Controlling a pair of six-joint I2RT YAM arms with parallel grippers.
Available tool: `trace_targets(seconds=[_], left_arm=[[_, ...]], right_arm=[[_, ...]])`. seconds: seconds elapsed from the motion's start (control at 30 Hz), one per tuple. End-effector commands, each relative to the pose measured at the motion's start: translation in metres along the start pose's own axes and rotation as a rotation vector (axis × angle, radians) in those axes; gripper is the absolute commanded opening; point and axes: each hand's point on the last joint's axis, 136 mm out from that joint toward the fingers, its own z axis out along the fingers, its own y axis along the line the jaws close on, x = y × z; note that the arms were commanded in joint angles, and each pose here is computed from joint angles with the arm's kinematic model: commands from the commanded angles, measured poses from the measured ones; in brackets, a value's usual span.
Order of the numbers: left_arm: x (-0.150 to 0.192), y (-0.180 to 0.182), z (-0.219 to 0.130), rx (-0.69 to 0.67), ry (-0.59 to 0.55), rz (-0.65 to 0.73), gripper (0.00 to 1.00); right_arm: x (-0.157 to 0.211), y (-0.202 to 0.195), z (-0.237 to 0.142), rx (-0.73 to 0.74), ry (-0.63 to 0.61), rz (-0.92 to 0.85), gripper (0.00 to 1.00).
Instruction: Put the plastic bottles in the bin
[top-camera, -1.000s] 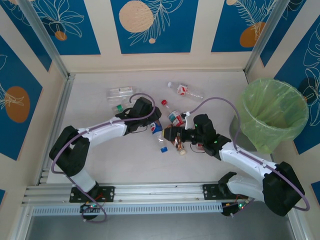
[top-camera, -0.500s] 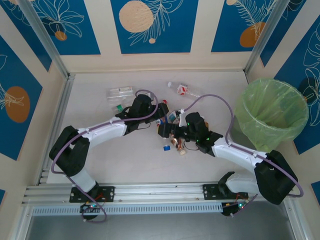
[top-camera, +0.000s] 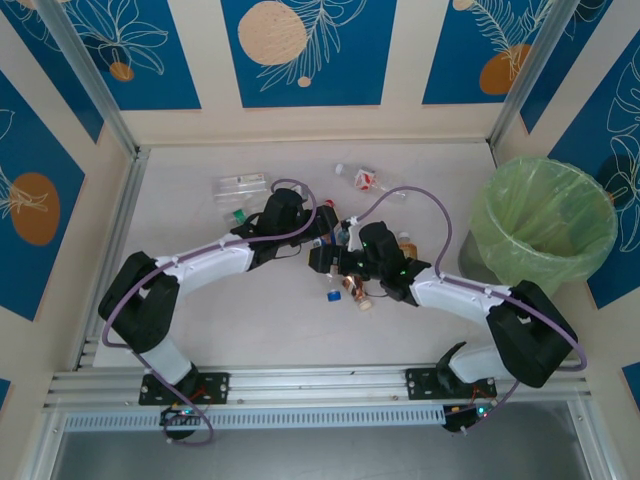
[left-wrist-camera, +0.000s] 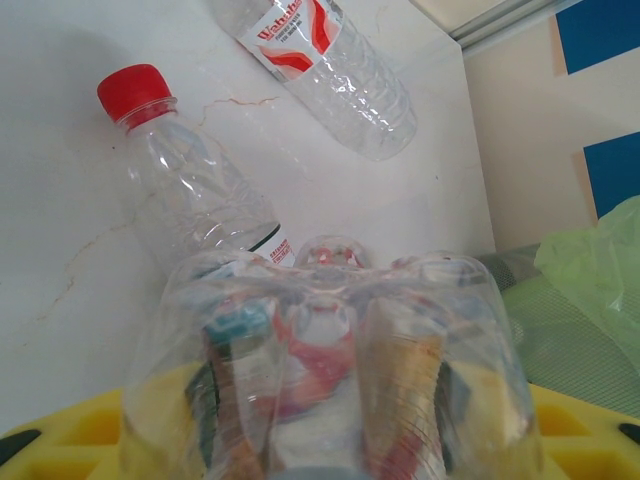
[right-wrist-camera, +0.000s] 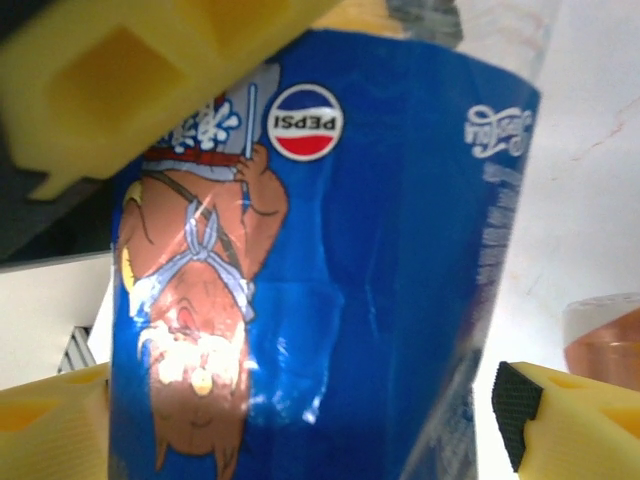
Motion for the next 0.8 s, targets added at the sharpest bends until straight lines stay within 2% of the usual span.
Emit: trace_targets(seconds=[0.0, 0.2, 0.53, 0.63, 0.77], left_arm=[[-0.018, -0.020, -0.008, 0.057, -0.042, 0.023, 0.55], [-0.019, -0.014, -0.009, 0.023, -0.044, 0.045, 0.56], [-0.018, -0.025, -0.011, 0.053, -0.024, 0.068, 0.56], [-0.019, -0.023, -0.011, 0.046, -0.026, 0.067, 0.60], [-0.021, -0.025, -0.014, 0.043, -0.028, 0.071, 0.66]], right_arm=[[0.000, 0.012, 0.004, -0.056, 0.007, -0.006, 0.85], [0.003, 0.012, 0.005, -0.048, 0.011, -0.028, 0.74], [0.007, 0.016, 0.004, -0.073, 0.033, -0.050, 0.60], [0.005, 0.018, 0.003, -0.086, 0.036, -0.057, 0.56], [0.003, 0.018, 0.002, -0.084, 0.036, -0.061, 0.54]])
